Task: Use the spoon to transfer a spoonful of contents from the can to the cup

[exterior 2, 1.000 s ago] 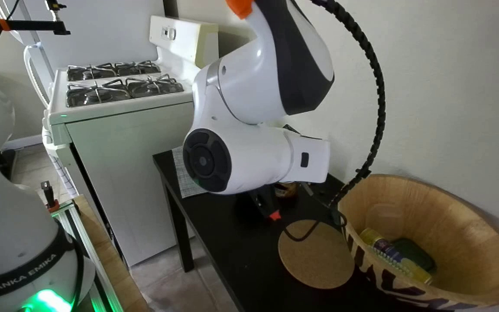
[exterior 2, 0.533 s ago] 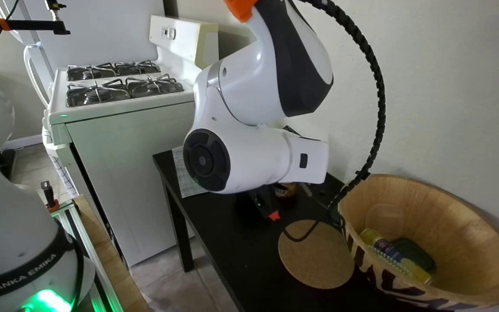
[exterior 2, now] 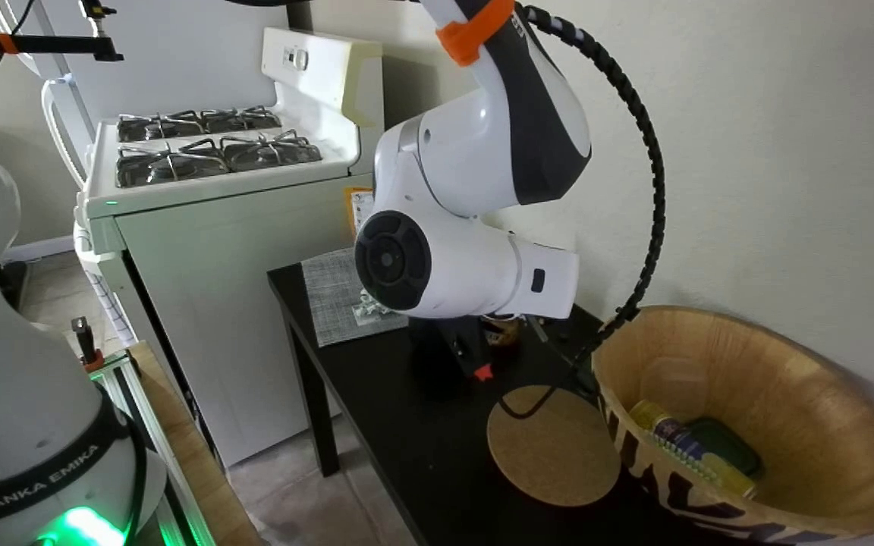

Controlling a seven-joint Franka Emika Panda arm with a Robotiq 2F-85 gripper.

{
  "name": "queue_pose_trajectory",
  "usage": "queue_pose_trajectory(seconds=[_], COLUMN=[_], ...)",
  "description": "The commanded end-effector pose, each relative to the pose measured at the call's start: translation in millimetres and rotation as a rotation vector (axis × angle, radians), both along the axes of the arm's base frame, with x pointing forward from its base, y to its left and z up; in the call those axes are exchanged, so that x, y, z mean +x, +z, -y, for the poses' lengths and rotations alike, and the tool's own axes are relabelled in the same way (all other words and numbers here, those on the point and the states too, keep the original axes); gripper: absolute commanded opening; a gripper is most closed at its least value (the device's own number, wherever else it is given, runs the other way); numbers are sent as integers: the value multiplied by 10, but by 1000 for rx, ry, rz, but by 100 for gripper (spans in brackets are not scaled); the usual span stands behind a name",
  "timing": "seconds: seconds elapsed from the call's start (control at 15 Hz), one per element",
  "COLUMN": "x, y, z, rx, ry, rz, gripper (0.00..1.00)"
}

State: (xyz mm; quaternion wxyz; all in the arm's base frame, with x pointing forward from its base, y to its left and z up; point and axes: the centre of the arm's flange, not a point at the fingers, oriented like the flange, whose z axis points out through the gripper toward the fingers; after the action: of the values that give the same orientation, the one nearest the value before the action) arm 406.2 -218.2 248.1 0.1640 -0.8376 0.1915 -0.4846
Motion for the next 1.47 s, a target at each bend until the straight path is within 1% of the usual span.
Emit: queue_pose_trajectory(seconds=[0.0, 0.2, 0.47, 0.73, 1.2, 1.4], x=[203, 274, 323, 456, 722, 785], y=[-140, -213, -282, -391, -623, -717], z=[-132, -204, -252, -302, -278, -279], rx=[-1, -15, -61, -76, -39, 15], ry=[-49, -77, -111, -97, -65, -49], rz=[-24, -46, -101, -138, -165, -160], gripper=[2, 2, 2, 2, 2, 2])
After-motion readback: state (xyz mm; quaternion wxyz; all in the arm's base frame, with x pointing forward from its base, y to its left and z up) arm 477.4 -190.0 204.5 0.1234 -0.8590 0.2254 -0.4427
